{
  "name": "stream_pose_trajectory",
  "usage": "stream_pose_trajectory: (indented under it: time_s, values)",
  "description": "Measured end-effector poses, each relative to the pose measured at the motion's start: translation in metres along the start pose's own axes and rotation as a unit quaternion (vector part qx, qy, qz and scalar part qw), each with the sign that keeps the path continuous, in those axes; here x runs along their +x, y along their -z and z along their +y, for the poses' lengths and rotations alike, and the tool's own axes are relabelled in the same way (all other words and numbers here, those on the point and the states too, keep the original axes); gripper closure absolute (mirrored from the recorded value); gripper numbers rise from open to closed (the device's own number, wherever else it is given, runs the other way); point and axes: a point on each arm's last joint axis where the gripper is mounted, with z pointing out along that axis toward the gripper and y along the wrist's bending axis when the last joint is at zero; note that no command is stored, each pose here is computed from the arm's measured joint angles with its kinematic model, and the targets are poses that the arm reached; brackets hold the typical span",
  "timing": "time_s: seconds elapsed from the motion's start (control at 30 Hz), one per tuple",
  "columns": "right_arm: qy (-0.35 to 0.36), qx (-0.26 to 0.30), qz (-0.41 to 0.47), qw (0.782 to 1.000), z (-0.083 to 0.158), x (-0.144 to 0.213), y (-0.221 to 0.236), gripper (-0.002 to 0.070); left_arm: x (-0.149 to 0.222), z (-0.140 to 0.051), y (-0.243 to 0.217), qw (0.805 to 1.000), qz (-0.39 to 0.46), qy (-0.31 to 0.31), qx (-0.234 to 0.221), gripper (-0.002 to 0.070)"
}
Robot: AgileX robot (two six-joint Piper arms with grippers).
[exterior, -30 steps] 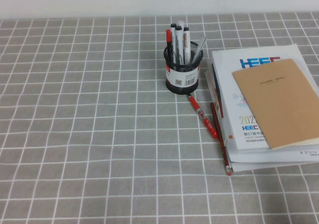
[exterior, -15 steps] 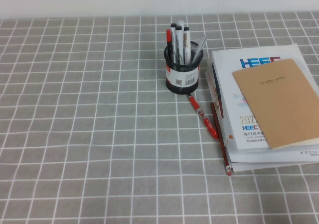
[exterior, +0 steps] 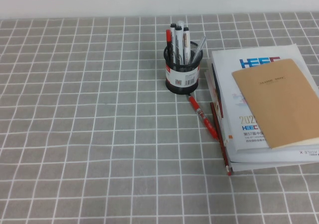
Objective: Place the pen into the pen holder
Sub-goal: Pick up the pen on the table
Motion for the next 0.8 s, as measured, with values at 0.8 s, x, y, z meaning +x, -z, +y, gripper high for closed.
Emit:
stream_pose_trajectory:
  time_s: [0.8]
  values:
    - [0.206, 0.06, 0.219, 0.952, 0.107, -0.151, -0.153, 0.0688, 0.0, 0.0, 0.0, 1.0, 0.0, 0.0, 0.0, 0.0681]
